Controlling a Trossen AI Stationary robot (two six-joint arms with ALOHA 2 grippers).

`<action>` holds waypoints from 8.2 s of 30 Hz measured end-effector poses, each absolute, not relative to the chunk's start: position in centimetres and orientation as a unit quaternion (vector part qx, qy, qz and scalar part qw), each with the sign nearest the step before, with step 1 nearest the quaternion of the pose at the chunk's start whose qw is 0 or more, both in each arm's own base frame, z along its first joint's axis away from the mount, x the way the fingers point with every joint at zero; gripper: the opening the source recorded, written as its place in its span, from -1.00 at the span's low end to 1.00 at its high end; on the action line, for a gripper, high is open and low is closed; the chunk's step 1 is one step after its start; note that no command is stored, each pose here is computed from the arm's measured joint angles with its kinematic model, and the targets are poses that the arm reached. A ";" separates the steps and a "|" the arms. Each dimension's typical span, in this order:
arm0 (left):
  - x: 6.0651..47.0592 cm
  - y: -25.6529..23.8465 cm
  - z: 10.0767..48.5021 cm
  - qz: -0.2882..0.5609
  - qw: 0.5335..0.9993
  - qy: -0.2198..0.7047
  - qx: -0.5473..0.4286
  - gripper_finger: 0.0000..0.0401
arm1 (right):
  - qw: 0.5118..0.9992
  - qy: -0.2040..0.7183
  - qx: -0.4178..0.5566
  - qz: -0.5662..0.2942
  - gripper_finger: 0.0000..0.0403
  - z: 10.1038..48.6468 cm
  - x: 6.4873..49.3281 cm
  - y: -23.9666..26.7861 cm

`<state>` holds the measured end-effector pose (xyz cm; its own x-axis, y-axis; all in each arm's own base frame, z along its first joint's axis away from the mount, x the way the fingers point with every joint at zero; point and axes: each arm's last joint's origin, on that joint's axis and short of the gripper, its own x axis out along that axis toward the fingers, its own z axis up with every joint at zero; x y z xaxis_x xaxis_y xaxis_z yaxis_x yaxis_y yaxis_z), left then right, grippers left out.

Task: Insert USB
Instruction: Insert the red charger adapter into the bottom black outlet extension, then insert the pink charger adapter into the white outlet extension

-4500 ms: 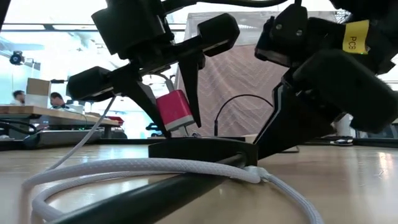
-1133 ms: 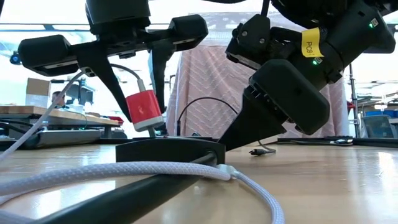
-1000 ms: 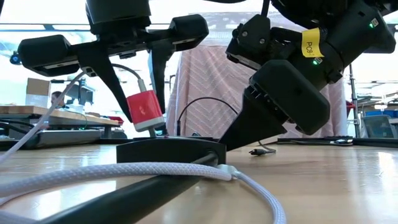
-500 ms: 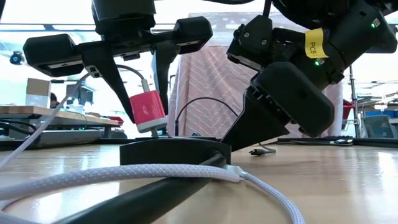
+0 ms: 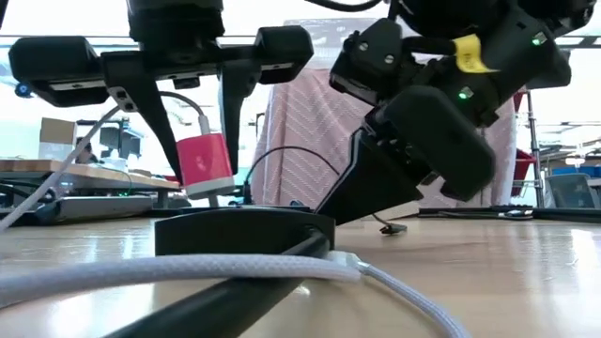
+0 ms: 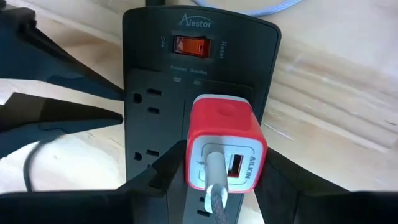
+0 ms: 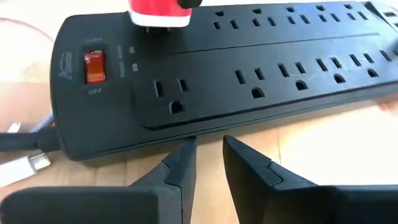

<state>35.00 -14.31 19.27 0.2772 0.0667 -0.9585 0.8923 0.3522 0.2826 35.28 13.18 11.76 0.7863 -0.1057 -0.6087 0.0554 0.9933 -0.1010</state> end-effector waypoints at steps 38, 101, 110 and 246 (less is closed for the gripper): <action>33.5 -13.2 19.1 -0.263 0.611 0.599 0.445 -0.33 | 0.987 0.154 0.017 0.048 -0.98 8.2 39.0 12.6; 34.2 -11.5 21.0 -0.259 0.727 0.546 0.325 -0.22 | 0.978 0.181 0.093 0.056 -1.00 6.4 40.0 11.6; 34.7 -11.8 20.3 -0.269 0.731 0.533 0.330 -0.41 | 0.977 0.183 0.092 0.059 -1.00 6.4 40.0 11.6; 24.3 -4.1 24.2 0.103 0.986 0.044 -0.121 -0.58 | 0.921 0.331 0.014 -0.205 -1.00 11.8 36.9 7.0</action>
